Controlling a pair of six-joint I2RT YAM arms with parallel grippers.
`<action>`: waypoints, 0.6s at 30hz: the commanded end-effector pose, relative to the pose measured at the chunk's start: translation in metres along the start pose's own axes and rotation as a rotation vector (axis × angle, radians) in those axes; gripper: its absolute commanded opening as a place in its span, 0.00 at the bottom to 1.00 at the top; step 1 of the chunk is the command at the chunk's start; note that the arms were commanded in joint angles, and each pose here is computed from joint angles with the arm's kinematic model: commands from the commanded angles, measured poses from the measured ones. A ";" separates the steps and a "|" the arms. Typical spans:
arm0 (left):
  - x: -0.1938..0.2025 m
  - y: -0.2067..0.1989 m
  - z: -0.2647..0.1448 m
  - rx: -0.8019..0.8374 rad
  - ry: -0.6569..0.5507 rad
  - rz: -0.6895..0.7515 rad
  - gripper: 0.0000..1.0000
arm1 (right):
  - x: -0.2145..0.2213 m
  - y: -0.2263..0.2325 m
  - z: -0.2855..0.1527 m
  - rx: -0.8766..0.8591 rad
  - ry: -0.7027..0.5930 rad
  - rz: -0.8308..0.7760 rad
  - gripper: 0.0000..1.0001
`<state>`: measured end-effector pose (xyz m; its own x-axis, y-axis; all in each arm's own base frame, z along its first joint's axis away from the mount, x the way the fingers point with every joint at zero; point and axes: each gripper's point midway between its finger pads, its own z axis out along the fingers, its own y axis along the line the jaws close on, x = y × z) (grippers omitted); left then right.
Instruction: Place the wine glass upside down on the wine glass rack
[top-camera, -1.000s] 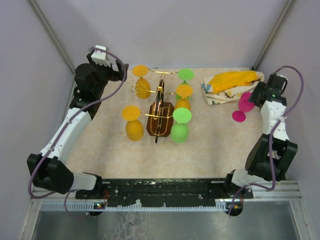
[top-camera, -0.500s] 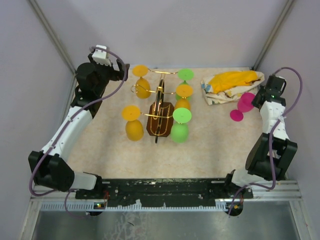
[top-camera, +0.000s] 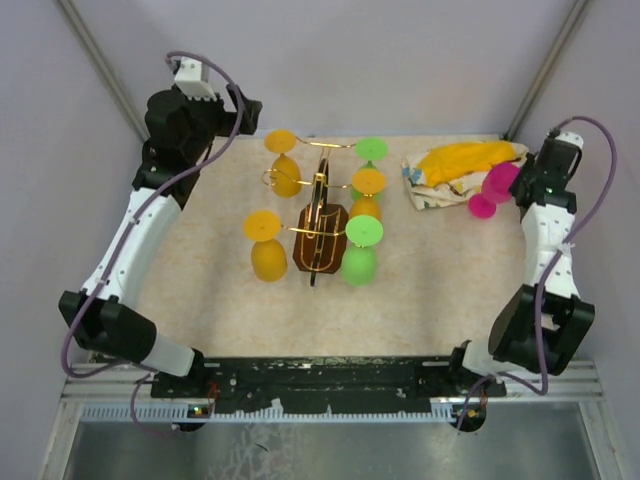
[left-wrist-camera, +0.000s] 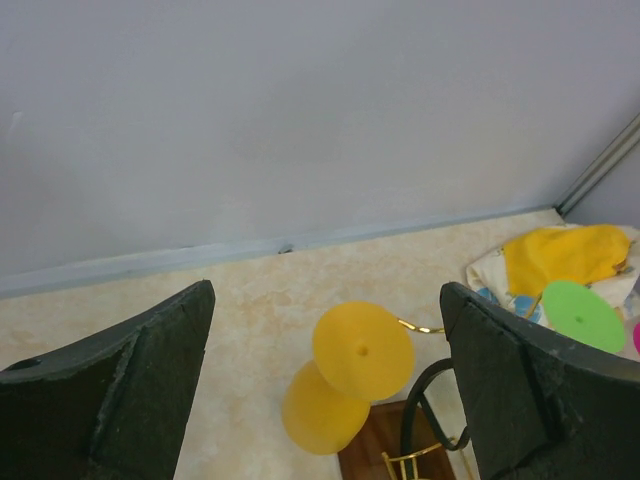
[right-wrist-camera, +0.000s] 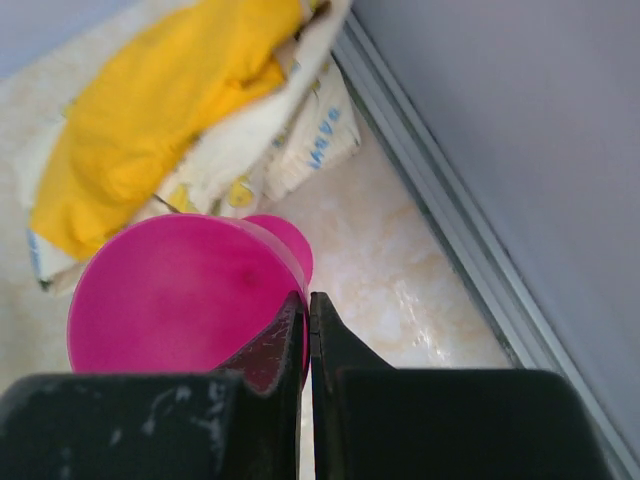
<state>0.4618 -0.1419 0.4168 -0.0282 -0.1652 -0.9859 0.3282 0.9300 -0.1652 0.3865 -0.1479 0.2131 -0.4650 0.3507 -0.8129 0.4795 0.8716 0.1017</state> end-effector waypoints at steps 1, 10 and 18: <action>-0.005 0.002 0.000 -0.050 0.069 -0.147 0.99 | -0.112 0.044 -0.072 -0.085 -0.403 -0.073 0.00; -0.035 -0.011 -0.007 -0.024 -0.001 -0.412 1.00 | -0.171 0.150 -0.167 -0.311 -0.798 -0.103 0.00; -0.050 -0.028 -0.015 0.045 -0.042 -0.793 0.97 | -0.163 0.238 -0.239 -0.517 -1.107 -0.126 0.00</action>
<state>0.4558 -0.1480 0.4379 -0.2042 -0.6260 -0.7526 0.2326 0.7157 -0.6585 0.4211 0.0570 0.4431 0.2439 -0.0038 -0.9698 0.0198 0.9998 0.0011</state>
